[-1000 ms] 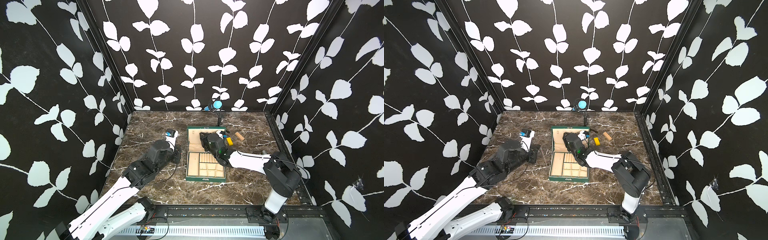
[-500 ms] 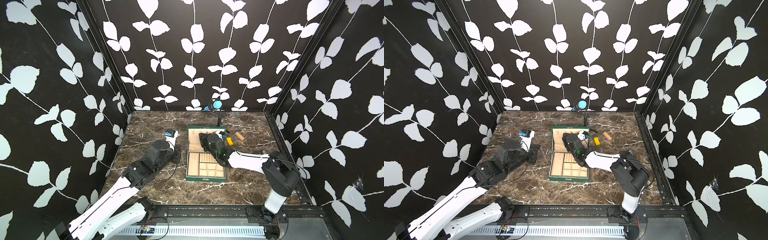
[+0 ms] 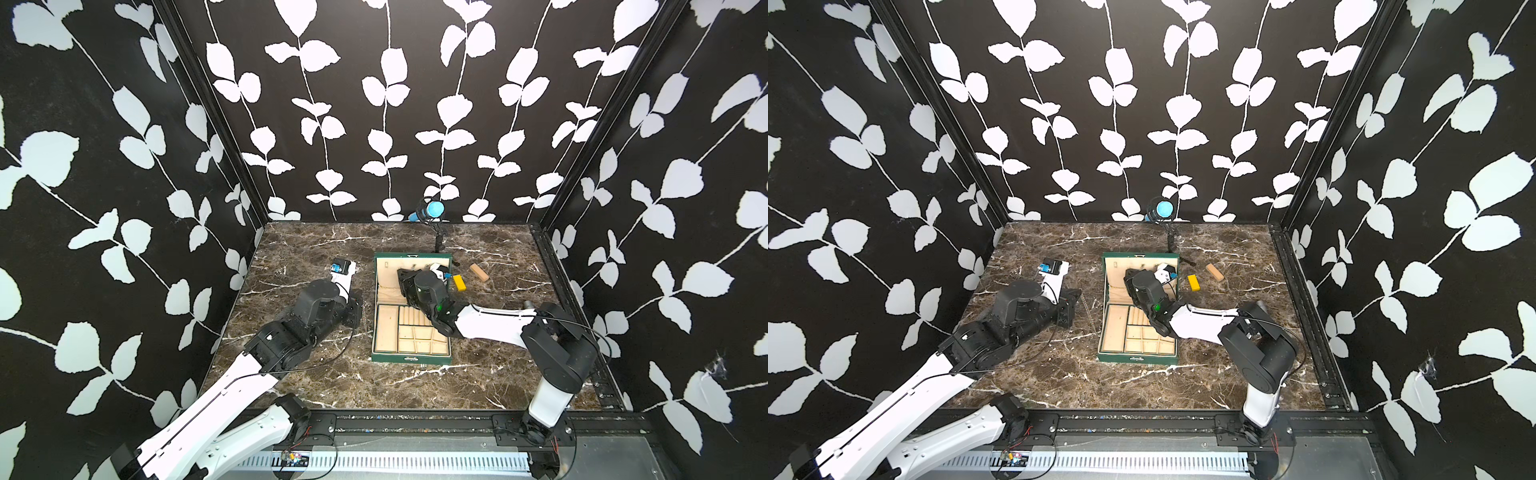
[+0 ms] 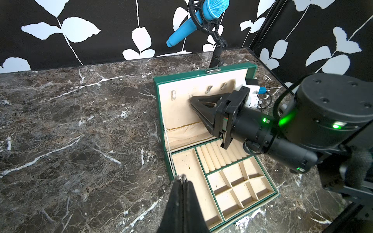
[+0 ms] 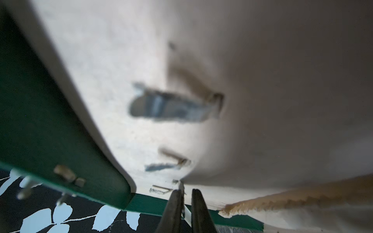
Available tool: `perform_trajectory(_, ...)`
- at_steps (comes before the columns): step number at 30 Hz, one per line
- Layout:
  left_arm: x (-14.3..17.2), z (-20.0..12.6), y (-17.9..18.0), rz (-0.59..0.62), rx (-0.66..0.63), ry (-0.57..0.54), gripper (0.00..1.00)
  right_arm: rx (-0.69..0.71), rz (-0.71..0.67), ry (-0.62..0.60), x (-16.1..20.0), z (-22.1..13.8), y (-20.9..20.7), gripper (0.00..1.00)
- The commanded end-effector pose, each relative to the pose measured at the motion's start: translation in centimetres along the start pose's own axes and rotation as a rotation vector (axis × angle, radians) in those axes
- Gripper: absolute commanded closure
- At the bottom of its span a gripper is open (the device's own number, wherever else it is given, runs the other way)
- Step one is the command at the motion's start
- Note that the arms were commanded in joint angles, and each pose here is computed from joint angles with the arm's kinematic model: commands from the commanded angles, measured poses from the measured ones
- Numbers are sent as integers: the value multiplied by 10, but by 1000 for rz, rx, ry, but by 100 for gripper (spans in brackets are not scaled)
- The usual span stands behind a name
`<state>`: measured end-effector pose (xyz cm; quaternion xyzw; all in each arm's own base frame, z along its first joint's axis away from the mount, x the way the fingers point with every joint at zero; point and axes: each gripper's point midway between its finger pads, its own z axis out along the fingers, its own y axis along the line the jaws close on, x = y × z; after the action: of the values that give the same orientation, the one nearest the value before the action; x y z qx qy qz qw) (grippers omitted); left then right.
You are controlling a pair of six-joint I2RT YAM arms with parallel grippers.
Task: Put jewelry chain into jewelry box
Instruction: Open the fastener on the jewelry box.
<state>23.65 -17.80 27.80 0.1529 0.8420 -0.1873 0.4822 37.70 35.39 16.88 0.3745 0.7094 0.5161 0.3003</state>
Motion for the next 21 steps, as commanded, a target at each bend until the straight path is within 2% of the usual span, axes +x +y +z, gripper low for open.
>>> perform_trajectory(1,-1,-3,-2,-7,13,-14,100,80,-31,13,5,1,-30,83)
perform_trajectory(5,-6,-7,-2,-4,14,-23,100,53,-44,12,4,-5,-15,64)
perform_trajectory(9,-13,-12,-2,8,11,-34,100,16,-78,31,3,-17,5,50)
perform_trajectory(15,-30,-22,-8,26,33,-49,100,-44,-171,145,7,-52,29,41)
perform_trajectory(18,-41,-27,-16,31,65,-59,100,-50,-303,211,10,-79,38,40)
perform_trajectory(21,-54,-31,-26,35,109,-67,100,-66,-584,242,7,-109,52,40)
